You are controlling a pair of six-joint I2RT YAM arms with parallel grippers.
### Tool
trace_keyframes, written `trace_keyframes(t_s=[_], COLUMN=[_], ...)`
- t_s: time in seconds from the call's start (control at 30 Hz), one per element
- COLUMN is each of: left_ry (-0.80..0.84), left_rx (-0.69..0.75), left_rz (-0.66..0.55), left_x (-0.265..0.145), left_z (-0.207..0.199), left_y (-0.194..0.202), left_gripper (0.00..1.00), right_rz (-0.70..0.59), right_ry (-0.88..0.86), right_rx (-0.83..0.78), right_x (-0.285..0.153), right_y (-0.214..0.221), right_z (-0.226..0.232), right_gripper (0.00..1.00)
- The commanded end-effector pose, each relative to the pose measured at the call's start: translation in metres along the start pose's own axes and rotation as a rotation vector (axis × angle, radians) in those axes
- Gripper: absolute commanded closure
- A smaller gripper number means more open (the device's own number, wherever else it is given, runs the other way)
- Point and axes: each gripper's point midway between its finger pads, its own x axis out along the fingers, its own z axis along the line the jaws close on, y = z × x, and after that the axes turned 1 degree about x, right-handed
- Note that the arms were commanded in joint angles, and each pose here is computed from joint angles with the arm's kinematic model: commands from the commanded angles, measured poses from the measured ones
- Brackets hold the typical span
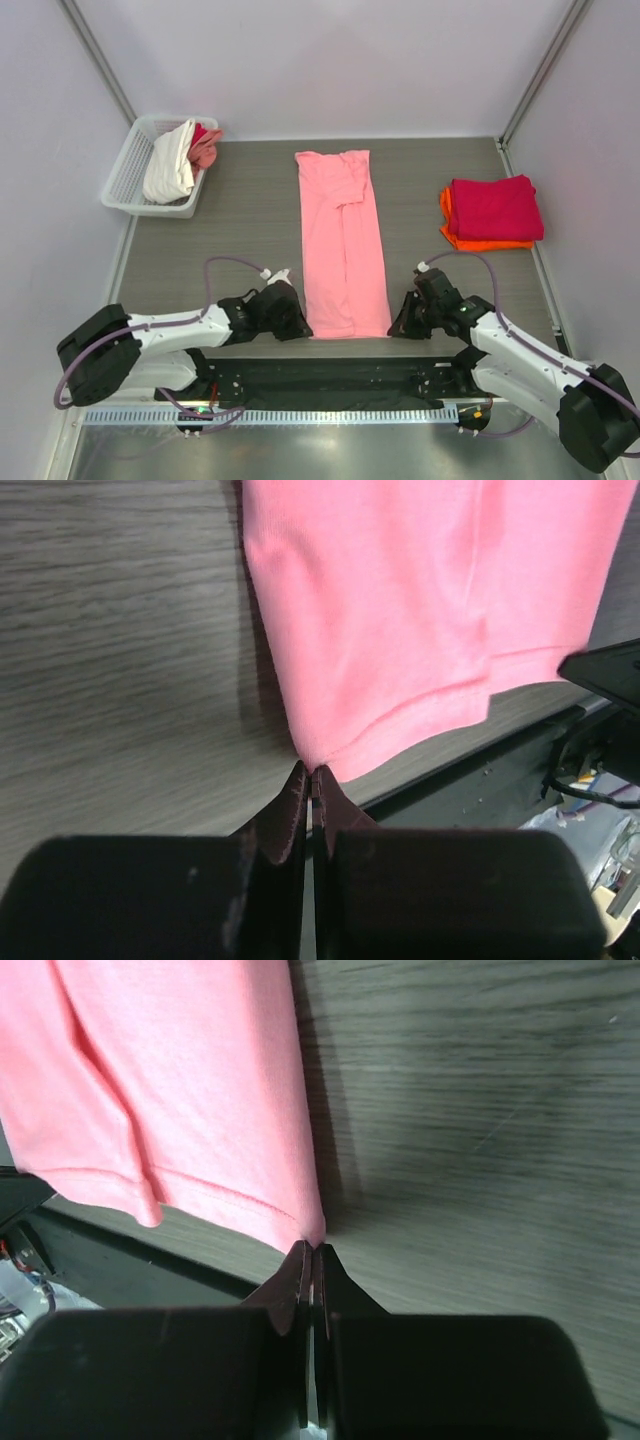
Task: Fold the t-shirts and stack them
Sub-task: Fold the tshirt
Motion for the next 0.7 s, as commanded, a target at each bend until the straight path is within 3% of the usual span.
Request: trace_keyframes(t_s=[0.0,0.23,0.4,0.5,0.67], left_ry=[-0.003,0.172,0.17,0.164,0.161], left_rx=[0.01,-0.049,-0.095,-0.106,-0.146], left_rz=[-0.004,0.025,-0.054,-0.128,-0.173], left_x=[-0.018,-0.035,-0.047,-0.057,-0.047], left_z=[0.004,-0.025,-0.029,-0.033,-0.04], left_y=[0.0,-0.013,-0.069,-0.113,-0.181], left_gripper=[1.0,1.0,1.0,1.0,1.0], right_rz=[-0.003,-0.095,-0.229,-0.372,-0.404], right_ry=[-0.027,-0.114,-0.046,0.0,0.05], right_rx=[-0.037,-0.082,-0.113,-0.126,-0.09], right_x=[-0.019,-0.053,-0.059,-0.07,-0.05], right_y=[-0.002,-0.029,-0.076,-0.129,-0.196], right_z=[0.014,0.056,0.073,0.096,0.109], right_gripper=[0.99,0.99,0.99,0.99,0.99])
